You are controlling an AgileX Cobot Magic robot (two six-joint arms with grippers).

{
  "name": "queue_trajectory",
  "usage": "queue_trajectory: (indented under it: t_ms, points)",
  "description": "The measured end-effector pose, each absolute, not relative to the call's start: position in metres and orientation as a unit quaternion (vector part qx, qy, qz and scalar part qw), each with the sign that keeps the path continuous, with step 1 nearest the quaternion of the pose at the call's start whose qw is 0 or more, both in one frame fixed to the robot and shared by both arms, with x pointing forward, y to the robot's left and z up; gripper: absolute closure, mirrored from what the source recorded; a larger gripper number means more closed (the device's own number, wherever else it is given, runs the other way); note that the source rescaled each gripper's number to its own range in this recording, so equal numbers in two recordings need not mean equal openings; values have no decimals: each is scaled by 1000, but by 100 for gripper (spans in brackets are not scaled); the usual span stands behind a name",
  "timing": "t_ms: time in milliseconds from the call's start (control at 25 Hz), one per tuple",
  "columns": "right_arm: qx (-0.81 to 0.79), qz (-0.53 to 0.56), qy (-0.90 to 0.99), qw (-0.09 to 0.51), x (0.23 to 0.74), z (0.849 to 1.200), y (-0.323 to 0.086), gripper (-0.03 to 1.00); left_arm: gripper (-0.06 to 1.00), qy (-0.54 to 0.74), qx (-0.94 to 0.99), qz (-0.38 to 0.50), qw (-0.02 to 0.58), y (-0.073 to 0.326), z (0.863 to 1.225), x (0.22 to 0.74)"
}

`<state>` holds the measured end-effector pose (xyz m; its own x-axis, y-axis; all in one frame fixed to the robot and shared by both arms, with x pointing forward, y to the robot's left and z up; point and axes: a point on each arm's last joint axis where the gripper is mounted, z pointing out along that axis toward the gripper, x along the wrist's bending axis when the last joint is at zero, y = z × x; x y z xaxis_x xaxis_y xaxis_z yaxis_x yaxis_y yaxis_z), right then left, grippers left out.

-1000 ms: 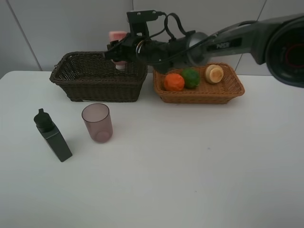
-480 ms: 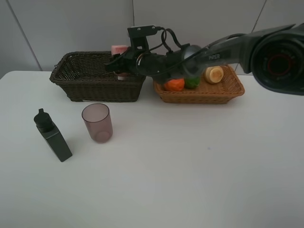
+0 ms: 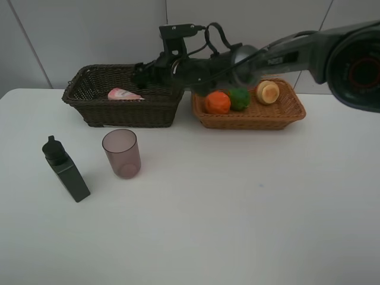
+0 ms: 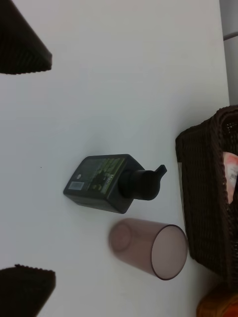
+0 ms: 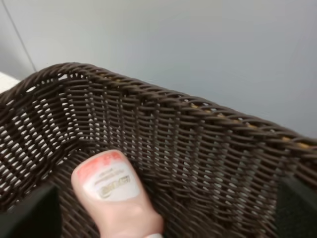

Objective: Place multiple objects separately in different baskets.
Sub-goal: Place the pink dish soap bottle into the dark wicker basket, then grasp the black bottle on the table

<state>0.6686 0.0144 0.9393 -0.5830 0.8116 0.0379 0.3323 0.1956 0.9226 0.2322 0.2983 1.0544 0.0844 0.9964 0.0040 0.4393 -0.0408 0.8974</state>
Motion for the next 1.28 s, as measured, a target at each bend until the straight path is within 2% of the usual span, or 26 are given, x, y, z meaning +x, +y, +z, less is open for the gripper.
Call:
queue_trajectory:
  t_ms: [200,360,560,680,880,1040,1160,1280]
  points:
    - [422,420,776,211,653,978,0,9,-5,574,626,359,388,298,1054,232]
    - [461,320,812,162,633,995,-18,9,-5,574,626,359,388,298,1054,232]
    - [516,195,828,102,612,995,-63,9,-5,574,626,359,388,298,1054,232]
    - [554,156,814,81,602,991,-102,9,-5,574,626,359,388,298,1054,232]
    - [620,139,767,82,579,1004,-179,9,-5,574,626,359,388,298,1054,232]
    - [670,151,719,105,548,1032,-236,9,-5,574,626,359,388,298,1054,232]
    - [686,175,693,132,514,1060,-261,9,-5,574,626,359,388,298,1054,232]
    - [677,214,682,172,473,1091,-270,9,-5,574,626,359,388,298,1054,232]
